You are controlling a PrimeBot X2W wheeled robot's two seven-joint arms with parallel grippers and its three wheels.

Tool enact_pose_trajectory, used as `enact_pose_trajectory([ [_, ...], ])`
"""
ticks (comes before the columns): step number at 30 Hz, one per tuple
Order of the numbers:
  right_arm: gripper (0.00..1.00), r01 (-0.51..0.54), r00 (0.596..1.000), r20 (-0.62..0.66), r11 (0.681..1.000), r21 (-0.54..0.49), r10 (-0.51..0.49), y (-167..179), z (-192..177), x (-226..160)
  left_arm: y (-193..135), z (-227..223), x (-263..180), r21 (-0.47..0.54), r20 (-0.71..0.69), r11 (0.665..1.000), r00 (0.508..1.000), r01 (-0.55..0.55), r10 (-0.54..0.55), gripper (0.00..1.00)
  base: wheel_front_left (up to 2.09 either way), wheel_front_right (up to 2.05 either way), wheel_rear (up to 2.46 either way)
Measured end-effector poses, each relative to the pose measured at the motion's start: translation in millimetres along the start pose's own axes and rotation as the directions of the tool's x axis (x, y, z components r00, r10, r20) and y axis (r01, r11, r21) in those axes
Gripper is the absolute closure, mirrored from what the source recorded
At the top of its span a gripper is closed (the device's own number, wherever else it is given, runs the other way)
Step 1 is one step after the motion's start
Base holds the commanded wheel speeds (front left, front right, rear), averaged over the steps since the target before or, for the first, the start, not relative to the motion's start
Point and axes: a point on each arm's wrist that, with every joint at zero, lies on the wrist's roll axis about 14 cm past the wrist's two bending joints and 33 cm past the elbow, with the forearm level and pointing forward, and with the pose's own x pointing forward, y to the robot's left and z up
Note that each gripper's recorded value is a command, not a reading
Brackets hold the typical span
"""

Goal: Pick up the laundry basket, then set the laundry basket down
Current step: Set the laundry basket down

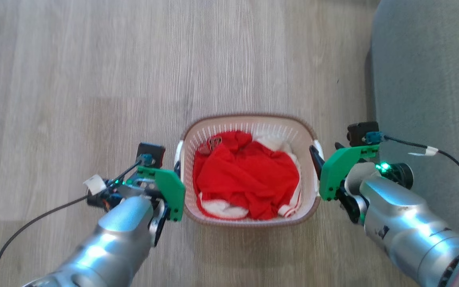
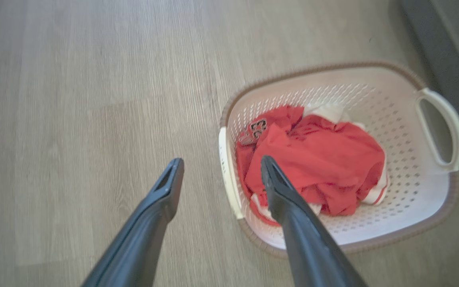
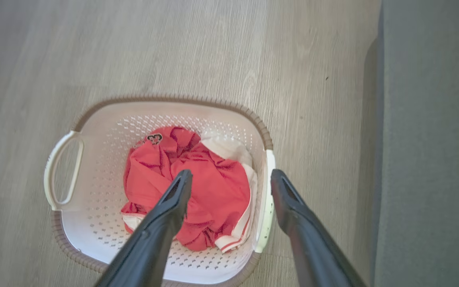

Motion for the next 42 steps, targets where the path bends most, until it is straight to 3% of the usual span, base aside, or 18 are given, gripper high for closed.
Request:
enact_pose_trajectory([
  [5,0.00,-0.046,0.979,0.200,0.999,-0.003,0.045,18,69,-19,-3,71,-18,-0.028,0.222,1.000,0.975,0.000,0.006,0.00,0.00,0.00,0.00],
  [6,0.00,-0.046,0.979,0.200,0.999,-0.003,0.045,18,69,-19,-3,71,-18,-0.028,0.222,1.000,0.975,0.000,0.006,0.00,0.00,0.00,0.00],
  [7,0.00,-0.068,0.952,0.298,0.998,0.005,0.064,25,100,-32,1,97,-31,-0.044,0.315,0.999,0.949,-0.020,0.033,0.00,0.00,0.00,0.00],
  [8,0.00,-0.068,0.952,0.298,0.998,0.005,0.064,25,100,-32,1,97,-31,-0.044,0.315,0.999,0.949,-0.020,0.033,0.00,0.00,0.00,0.00],
  [11,0.00,-0.107,0.900,0.431,0.992,0.064,0.069,34,127,-57,0,119,-58,-0.071,0.436,0.997,0.899,-0.021,0.050,0.00,0.00,0.00,0.00],
  [17,0.00,-0.055,0.779,0.626,0.998,0.017,0.032,30,146,-118,0,150,-130,-0.102,0.674,0.993,0.731,-0.053,0.108,0.00,0.00,0.00,0.00],
  [25,0.00,0.028,0.640,0.767,0.996,-0.087,0.050,52,154,-178,8,147,-182,-0.157,0.767,0.987,0.625,-0.037,0.145,0.00,0.00,0.00,0.00],
  [29,0.00,0.055,0.609,0.792,0.993,-0.105,0.050,57,150,-194,18,161,-207,-0.155,0.820,0.986,0.549,-0.062,0.163,0.00,0.00,0.00,0.00],
  [35,0.00,0.089,0.595,0.803,0.990,-0.114,0.039,56,141,-210,18,151,-215,-0.146,0.821,0.986,0.545,-0.087,0.169,0.00,0.00,0.00,0.00],
  [42,0.00,0.104,0.583,0.812,0.992,-0.072,-0.002,47,137,-220,14,130,-206,-0.128,0.784,0.984,0.595,-0.120,0.175,0.00,0.00,0.00,0.00],
])
